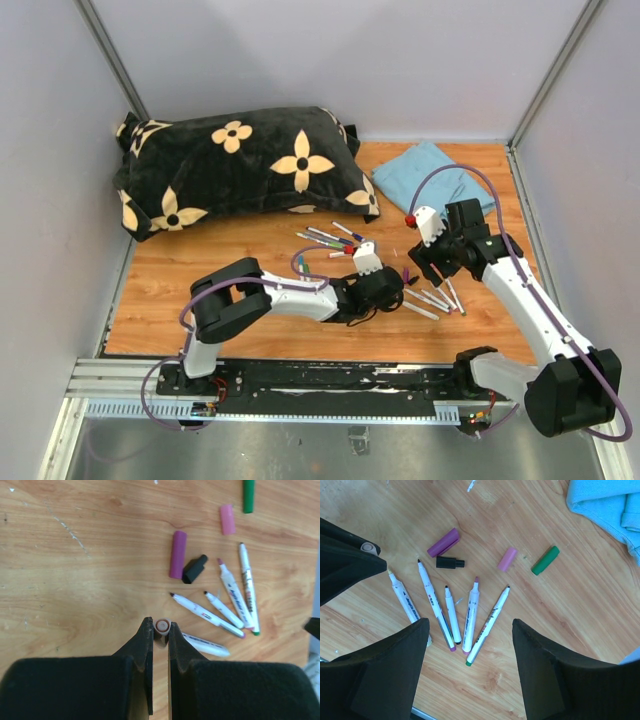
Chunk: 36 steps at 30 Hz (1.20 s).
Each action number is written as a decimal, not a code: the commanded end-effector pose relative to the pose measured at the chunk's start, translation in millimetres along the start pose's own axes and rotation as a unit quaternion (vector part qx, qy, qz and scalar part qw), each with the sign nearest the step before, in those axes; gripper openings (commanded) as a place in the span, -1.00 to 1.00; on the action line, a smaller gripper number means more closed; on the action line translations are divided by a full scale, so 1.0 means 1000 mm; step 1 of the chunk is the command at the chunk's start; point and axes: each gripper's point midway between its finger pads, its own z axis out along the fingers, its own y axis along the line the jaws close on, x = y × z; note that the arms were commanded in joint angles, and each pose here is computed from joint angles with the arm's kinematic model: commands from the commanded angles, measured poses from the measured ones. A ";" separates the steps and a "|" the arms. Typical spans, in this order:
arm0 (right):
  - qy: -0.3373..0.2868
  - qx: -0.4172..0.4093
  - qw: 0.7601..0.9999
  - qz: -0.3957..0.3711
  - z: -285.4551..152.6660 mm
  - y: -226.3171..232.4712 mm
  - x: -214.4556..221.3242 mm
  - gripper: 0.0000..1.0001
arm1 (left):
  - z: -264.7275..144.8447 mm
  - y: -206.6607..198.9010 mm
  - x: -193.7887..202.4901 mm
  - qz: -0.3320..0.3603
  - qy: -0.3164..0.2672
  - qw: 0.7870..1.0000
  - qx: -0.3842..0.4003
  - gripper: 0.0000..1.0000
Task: Open the pen caps
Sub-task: Place the pen cap at the center of the board.
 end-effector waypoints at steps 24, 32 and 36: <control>-0.010 0.014 1.000 0.018 -0.006 -0.006 0.003 0.42 | 0.022 0.021 -0.017 0.053 -0.010 0.993 -0.103 -0.25; -0.016 0.015 1.000 0.017 -0.008 -0.006 0.001 0.45 | -0.019 -0.004 -0.040 0.052 -0.029 0.997 -0.049 -0.15; -0.018 0.010 1.000 0.014 -0.008 -0.004 0.001 0.46 | -0.049 -0.002 -0.051 0.060 -0.036 0.997 -0.023 -0.13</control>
